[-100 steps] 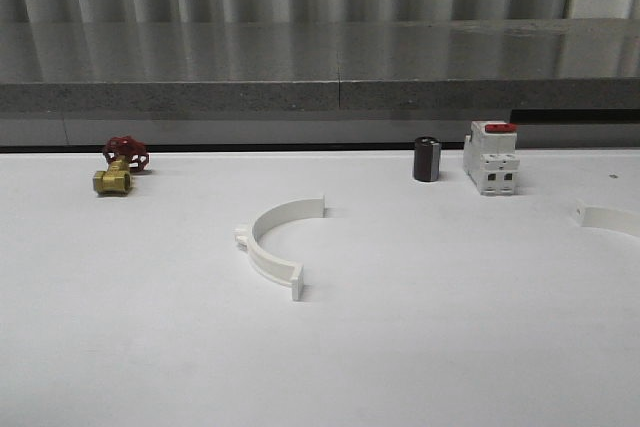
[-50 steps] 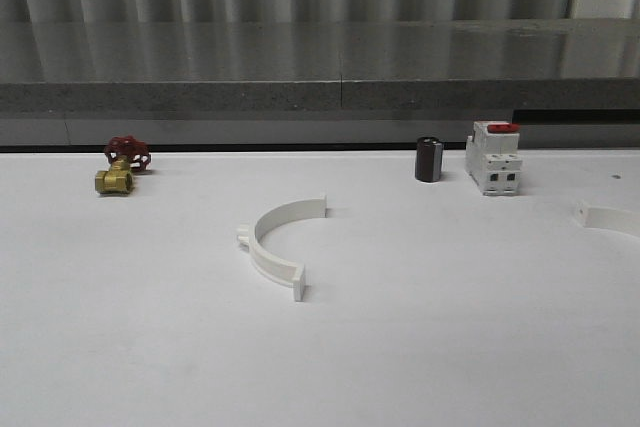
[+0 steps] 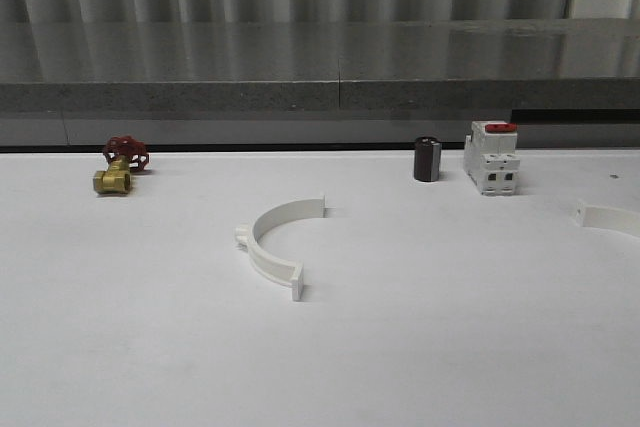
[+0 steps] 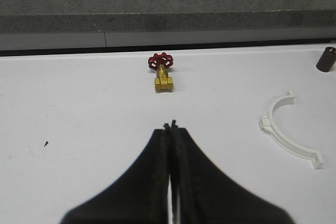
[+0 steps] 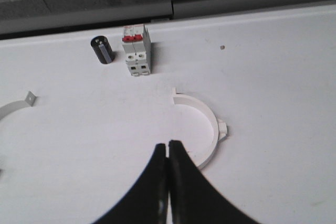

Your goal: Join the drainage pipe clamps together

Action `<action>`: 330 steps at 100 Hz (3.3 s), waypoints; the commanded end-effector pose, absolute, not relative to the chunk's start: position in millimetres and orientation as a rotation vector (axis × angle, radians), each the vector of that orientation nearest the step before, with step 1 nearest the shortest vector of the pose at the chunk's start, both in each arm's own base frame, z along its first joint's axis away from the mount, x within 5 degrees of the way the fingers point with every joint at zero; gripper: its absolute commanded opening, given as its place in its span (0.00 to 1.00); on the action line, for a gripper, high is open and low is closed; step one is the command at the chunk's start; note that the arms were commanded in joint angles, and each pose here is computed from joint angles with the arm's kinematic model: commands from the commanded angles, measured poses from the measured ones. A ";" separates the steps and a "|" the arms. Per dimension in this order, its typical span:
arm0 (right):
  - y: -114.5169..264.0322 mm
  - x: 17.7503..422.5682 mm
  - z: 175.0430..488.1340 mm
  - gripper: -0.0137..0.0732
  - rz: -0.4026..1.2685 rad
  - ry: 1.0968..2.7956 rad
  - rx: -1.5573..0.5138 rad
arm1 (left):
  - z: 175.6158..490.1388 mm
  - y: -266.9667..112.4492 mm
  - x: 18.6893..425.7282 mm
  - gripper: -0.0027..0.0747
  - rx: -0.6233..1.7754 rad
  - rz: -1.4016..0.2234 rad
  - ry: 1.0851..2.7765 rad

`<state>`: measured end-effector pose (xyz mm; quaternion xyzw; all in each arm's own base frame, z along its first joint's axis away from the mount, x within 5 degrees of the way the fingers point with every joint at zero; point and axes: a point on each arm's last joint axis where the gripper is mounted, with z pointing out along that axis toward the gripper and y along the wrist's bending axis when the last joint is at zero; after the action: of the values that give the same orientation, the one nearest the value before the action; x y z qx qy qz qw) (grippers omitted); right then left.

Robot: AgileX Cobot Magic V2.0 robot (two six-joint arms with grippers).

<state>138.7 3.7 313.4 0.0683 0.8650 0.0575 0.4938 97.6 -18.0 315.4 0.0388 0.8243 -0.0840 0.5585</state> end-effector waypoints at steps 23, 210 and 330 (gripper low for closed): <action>5.3 171.4 305.2 0.77 0.154 2.200 0.185 | 330.4 -17.2 100.3 0.01 0.075 -0.198 1.845; -49.1 355.9 180.1 0.63 0.006 2.788 0.180 | 330.4 -17.2 100.3 0.01 0.075 -0.198 1.845; 41.2 354.8 205.8 0.19 0.263 2.741 0.189 | 330.4 -17.2 100.3 0.01 0.075 -0.198 1.845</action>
<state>351.4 17.8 176.2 0.0667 0.9851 0.0712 0.1415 97.6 -18.0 315.4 0.0388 0.8243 -0.0840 0.5585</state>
